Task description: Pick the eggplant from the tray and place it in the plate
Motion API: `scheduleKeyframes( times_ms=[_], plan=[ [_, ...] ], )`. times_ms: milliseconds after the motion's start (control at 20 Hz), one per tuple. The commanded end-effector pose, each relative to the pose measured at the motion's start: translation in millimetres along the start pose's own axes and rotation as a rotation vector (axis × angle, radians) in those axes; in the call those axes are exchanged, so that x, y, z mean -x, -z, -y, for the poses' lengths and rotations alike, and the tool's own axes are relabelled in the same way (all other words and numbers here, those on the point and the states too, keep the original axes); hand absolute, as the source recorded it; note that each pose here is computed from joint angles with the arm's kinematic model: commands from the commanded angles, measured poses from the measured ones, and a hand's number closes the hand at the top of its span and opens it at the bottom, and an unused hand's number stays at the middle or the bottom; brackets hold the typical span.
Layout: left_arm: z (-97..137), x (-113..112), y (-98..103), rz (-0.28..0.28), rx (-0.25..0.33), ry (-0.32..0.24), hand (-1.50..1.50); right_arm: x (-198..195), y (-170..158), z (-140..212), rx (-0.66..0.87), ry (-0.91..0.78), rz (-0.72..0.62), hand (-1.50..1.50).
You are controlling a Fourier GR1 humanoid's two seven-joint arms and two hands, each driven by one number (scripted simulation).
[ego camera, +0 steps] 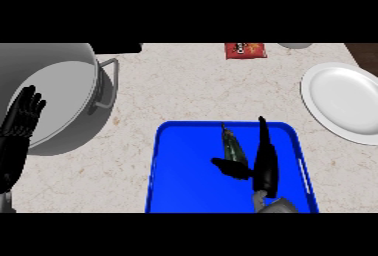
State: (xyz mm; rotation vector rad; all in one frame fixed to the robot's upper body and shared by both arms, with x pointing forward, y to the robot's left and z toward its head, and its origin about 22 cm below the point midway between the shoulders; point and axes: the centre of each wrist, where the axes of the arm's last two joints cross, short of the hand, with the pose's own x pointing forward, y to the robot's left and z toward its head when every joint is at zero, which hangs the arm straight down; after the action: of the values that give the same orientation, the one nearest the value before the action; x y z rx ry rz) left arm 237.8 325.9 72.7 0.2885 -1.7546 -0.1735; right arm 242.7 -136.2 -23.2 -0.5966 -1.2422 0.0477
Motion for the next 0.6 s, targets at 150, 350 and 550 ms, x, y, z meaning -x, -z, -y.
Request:
scheduleKeyframes(
  times_ms=[150,350,550],
  plan=[
    [29,48,-23,-0.229,0.059,-0.077,0.0,-29,-10,-10,-0.155,-0.147,-0.151,-1.5],
    [25,43,-23,-0.226,0.054,-0.077,0.0,-45,-6,-5,-0.181,-0.222,-0.253,-1.5],
    [30,46,-24,-0.229,0.057,-0.087,0.0,-60,1,10,-0.17,-0.254,-0.281,-1.5]
  ],
)
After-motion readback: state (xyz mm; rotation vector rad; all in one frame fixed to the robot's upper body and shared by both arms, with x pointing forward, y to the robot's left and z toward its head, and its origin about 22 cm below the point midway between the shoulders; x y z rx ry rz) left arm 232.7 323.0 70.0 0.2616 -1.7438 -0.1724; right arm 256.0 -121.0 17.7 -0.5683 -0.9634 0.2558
